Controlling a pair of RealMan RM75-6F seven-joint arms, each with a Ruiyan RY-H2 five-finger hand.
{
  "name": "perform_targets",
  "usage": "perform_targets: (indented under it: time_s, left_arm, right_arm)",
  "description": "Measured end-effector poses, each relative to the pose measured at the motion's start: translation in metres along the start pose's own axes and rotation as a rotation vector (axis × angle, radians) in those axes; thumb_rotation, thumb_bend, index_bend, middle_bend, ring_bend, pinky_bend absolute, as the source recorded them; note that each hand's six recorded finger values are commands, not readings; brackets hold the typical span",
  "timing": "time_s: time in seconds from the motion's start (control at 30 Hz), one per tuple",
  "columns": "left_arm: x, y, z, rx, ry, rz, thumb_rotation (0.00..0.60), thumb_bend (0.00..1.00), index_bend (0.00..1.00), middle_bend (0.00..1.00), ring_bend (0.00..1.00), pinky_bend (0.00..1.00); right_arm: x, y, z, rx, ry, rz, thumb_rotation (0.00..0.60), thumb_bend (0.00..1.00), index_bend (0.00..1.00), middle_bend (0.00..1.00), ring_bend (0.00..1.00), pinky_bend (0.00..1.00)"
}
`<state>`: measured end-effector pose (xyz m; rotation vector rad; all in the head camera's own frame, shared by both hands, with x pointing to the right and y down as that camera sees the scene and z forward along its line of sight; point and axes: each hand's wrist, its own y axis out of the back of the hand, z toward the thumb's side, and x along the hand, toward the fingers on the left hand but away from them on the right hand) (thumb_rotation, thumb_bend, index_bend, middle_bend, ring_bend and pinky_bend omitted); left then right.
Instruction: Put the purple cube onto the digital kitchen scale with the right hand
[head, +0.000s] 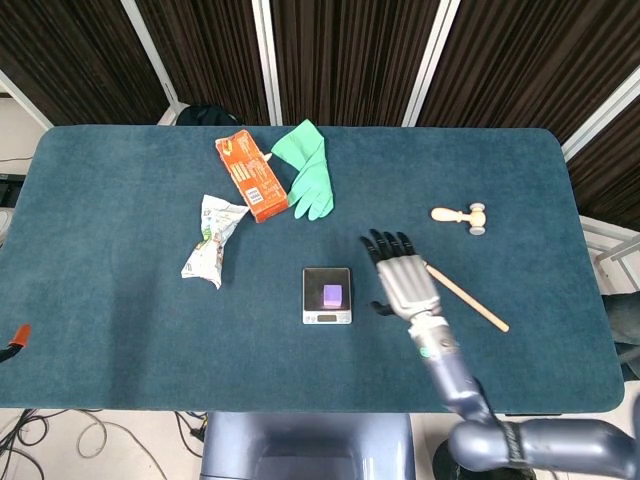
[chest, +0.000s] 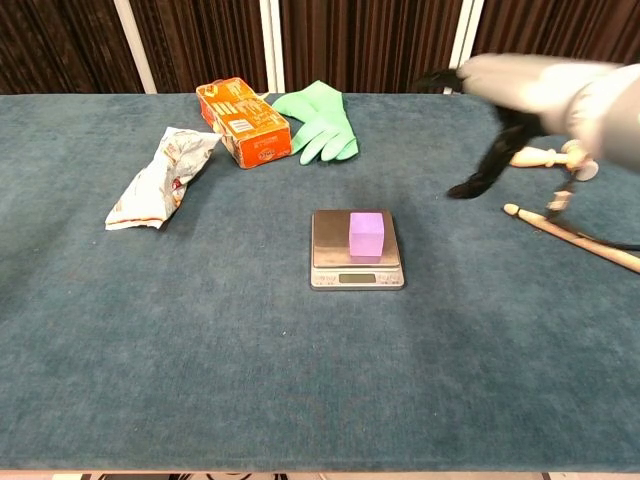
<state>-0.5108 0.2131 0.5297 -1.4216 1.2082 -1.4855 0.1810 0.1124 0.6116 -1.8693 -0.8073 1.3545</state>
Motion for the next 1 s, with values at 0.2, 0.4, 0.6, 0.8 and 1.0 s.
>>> perform_targets:
  time_s: [0.2, 0.4, 0.6, 0.8, 1.0]
  left_arm:
    - [-0.001, 0.002, 0.001, -0.005, 0.007, 0.024, 0.6, 0.25, 0.02, 0.0, 0.0, 0.0]
    - [-0.001, 0.0, 0.001, -0.001, 0.009, 0.016, 0.6, 0.25, 0.02, 0.0, 0.0, 0.0]
    - [-0.001, -0.001, 0.0, 0.001, 0.011, 0.012, 0.6, 0.25, 0.02, 0.0, 0.0, 0.0]
    - [0.0, -0.003, 0.001, 0.003, 0.011, 0.007, 0.6, 0.25, 0.02, 0.0, 0.0, 0.0]
    - [-0.001, -0.003, 0.003, 0.003, 0.003, 0.009, 0.6, 0.25, 0.02, 0.0, 0.0, 0.0]
  right_arm:
    - [0.044, 0.013, -0.04, 0.037, 0.023, -0.116, 0.6, 0.25, 0.0, 0.0, 0.0, 0.0]
    - [0.105, 0.012, -0.097, 0.148, -0.05, -0.259, 0.6, 0.25, 0.0, 0.0, 0.0, 0.0]
    - [0.155, 0.002, -0.145, 0.188, -0.167, -0.322, 0.6, 0.25, 0.0, 0.0, 0.0, 0.0]
    - [0.182, -0.006, -0.164, 0.191, -0.214, -0.339, 0.6, 0.25, 0.0, 0.0, 0.0, 0.0]
    - [0.186, -0.004, -0.166, 0.185, -0.203, -0.353, 0.6, 0.25, 0.0, 0.0, 0.0, 0.0]
